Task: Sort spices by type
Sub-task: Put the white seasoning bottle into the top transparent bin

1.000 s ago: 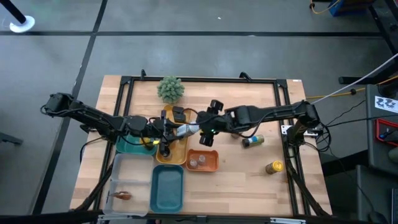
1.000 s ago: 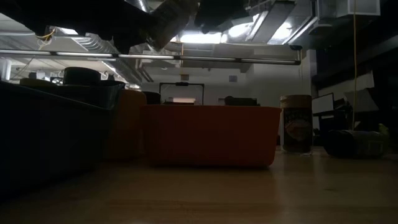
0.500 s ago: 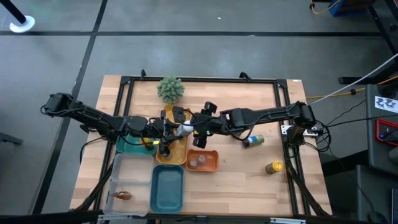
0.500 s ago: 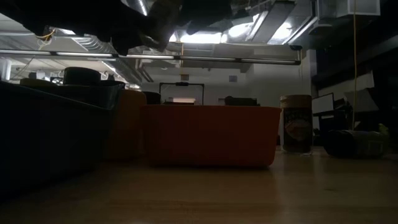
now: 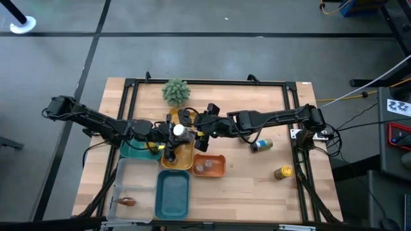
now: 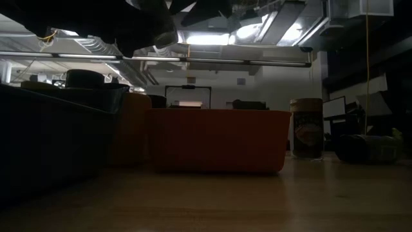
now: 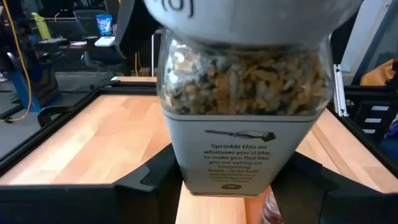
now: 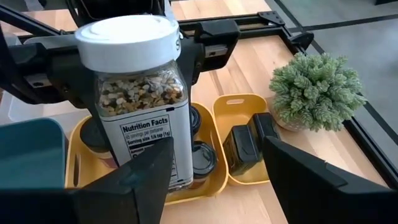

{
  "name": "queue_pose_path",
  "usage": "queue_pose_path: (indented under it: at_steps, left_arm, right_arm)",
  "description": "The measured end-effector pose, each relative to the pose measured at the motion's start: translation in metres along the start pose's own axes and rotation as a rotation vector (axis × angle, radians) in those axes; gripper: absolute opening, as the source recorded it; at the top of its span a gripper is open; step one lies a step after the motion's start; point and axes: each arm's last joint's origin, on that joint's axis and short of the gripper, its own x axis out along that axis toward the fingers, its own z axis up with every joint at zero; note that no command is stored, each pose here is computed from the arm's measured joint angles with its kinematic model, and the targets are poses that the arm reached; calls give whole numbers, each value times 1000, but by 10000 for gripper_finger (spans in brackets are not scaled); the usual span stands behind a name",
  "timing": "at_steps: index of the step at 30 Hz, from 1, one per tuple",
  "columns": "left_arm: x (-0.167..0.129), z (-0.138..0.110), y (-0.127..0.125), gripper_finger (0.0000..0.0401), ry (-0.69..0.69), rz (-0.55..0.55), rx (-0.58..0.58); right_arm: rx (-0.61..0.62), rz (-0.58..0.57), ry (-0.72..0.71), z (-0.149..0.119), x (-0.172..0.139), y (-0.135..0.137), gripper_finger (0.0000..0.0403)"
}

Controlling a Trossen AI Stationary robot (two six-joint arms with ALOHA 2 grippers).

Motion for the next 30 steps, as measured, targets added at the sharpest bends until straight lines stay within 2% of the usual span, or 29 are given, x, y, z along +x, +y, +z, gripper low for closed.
queue_pose_path:
  at_steps: [14, 20, 25, 28, 30]
  left_arm:
    - [-10, 11, 2, 186, -52, 0, -13]
    - [-29, 12, 4, 186, 26, -9, -8]
    - [-53, 13, 0, 186, 85, -76, 22]
    - [-70, 11, -4, 186, 132, -156, 50]
    - [-81, 10, -6, 186, 154, -208, 27]
  right_arm:
    - [-34, -50, 71, -8, 0, -2, 248]
    - [-43, -54, 92, -10, 0, -3, 248]
    - [-45, -55, 98, -10, 0, -3, 248]
    - [-42, -52, 98, -10, 0, -3, 248]
    - [-35, -34, 102, -11, 0, -2, 248]
